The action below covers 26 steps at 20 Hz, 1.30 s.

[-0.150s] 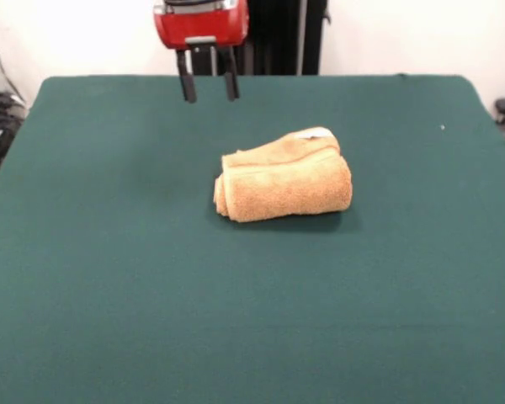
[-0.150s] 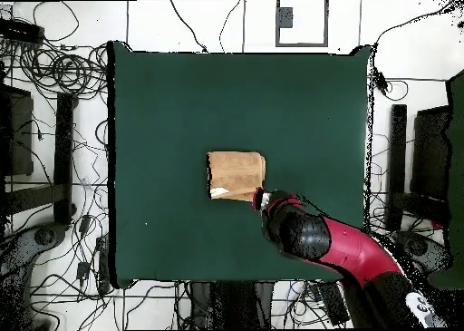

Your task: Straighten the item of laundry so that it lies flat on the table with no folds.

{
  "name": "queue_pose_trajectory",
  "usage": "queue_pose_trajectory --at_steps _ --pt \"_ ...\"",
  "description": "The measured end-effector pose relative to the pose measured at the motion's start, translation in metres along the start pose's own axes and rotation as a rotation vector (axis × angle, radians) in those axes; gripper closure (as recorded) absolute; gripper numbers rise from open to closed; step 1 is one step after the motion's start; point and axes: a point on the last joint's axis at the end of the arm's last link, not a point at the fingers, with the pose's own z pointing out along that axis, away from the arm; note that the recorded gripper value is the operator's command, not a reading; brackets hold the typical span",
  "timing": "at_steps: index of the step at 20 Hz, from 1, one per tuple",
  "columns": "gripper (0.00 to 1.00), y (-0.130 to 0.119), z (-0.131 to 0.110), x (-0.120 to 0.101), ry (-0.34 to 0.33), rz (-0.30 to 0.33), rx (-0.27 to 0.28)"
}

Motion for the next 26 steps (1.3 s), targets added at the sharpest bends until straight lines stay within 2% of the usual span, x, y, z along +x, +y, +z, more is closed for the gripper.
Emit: queue_pose_trajectory --at_steps 6,11,15,20,26 --pt "0.00 0.003 0.013 0.003 -0.021 -0.035 -0.038" --pt "0.00 0.012 0.025 0.013 -0.017 -0.095 -0.044" --pt "0.00 0.013 0.030 0.018 -0.009 -0.118 -0.046" --pt "0.00 0.007 0.035 0.026 -0.004 -0.143 -0.046" --pt "0.00 -0.011 0.039 0.027 -0.029 -0.165 -0.033"
